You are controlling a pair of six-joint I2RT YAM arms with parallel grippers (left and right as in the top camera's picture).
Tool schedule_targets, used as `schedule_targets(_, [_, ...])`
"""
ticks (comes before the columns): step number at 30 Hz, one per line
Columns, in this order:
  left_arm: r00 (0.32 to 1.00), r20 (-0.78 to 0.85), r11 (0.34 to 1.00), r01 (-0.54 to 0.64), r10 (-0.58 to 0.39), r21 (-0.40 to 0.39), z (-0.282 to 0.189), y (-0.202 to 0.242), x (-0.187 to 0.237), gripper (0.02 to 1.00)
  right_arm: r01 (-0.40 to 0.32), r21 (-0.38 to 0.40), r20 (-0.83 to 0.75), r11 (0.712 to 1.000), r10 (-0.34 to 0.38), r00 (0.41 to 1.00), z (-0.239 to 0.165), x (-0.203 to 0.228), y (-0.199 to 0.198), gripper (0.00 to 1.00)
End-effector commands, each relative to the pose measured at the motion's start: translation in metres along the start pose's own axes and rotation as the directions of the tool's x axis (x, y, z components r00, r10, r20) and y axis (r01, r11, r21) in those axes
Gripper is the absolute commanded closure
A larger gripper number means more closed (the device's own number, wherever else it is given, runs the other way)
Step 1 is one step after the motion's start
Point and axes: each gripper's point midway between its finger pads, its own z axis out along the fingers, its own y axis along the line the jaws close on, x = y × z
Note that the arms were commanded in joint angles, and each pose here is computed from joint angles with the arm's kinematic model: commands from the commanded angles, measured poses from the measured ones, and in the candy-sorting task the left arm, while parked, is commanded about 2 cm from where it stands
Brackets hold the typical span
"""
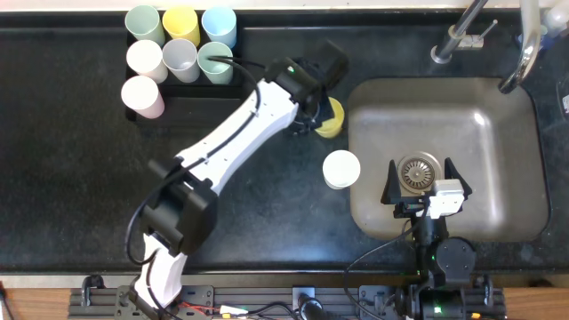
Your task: Store Cups
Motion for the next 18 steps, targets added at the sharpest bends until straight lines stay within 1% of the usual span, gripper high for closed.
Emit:
schedule_targets(1, [0.979, 0.170, 0.993, 0.107, -0.113, 0.045, -0.083, 0.033, -0.056, 0.980, -0.008, 0.003, 0.000, 1.000, 0.008, 1.000, 0.000, 0.004, -0.001, 0.005])
schedule_targets(3, [0.966, 0.193, 0.985, 0.170, -0.173, 0.034, -0.104, 0.059, -0.070, 0.980, -0.008, 0.003, 0.000, 1.000, 0.008, 1.000, 0.000, 0.004, -0.001, 0.003])
schedule_targets(6, [0.929, 0.198, 0.947, 0.320, -0.312, -0.013, -0.128, 0.112, -0.087, 0.980, -0.008, 0.003, 0.000, 1.000, 0.008, 1.000, 0.000, 0.004, -0.001, 0.003])
schedule_targets(9, [0.873, 0.183, 0.874, 0.474, -0.452, -0.104, -0.140, 0.173, -0.094, 0.980, -0.008, 0.003, 0.000, 1.000, 0.008, 1.000, 0.000, 0.004, -0.001, 0.005])
schedule_targets(10, [0.858, 0.180, 0.853, 0.506, -0.481, -0.130, -0.142, 0.188, -0.096, 0.978, -0.008, 0.003, 0.000, 1.000, 0.008, 1.000, 0.000, 0.004, -0.001, 0.003])
schedule_targets(12, [0.826, 0.181, 0.813, 0.560, -0.533, -0.160, -0.143, 0.214, -0.101, 0.980, -0.008, 0.003, 0.000, 1.000, 0.008, 1.000, 0.000, 0.004, -0.001, 0.003])
schedule_targets(14, [0.803, 0.179, 0.786, 0.595, -0.569, -0.167, -0.137, 0.229, -0.106, 0.980, -0.008, 0.003, 0.000, 1.000, 0.008, 1.000, 0.000, 0.004, -0.001, 0.005])
schedule_targets(18, [0.777, 0.178, 0.756, 0.629, -0.604, -0.182, -0.112, 0.248, -0.111, 0.980, -0.008, 0.003, 0.000, 1.000, 0.008, 1.000, 0.000, 0.004, -0.001, 0.003])
